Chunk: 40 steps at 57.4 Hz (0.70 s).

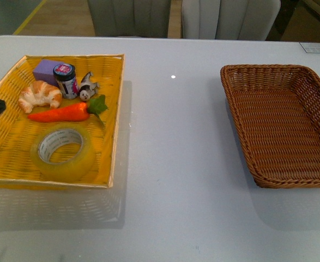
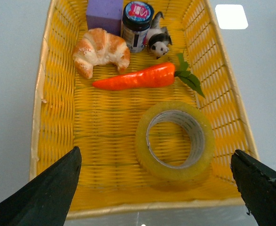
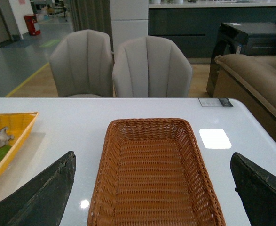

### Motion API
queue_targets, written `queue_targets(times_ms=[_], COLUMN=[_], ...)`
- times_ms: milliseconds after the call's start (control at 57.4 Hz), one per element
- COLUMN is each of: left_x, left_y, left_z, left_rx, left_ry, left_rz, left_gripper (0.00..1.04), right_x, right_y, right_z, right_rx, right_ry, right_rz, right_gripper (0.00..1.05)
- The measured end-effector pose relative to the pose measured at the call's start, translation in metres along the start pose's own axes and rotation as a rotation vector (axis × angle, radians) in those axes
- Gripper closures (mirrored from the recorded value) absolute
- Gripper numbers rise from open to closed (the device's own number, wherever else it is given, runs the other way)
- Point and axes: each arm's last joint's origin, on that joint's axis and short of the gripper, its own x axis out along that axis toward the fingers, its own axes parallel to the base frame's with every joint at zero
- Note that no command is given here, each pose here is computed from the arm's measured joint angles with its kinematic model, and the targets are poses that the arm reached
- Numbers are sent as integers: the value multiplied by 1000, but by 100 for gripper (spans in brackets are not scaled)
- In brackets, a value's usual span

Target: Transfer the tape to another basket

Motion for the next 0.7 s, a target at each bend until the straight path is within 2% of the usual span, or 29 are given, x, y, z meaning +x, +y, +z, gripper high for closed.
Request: queue_targets(times_ms=[279, 697], left_x=[78, 134], left_y=[7, 4], left_z=[-16, -35], left_rx=[-34, 12], left_ry=[149, 241], left_rz=[52, 66], left_gripper=[9, 9], right_x=[0, 0], right_y=[0, 0], right_z=[0, 0], right_rx=[0, 0], right_ry=[0, 0], right_rz=[0, 0], right_gripper=[9, 9])
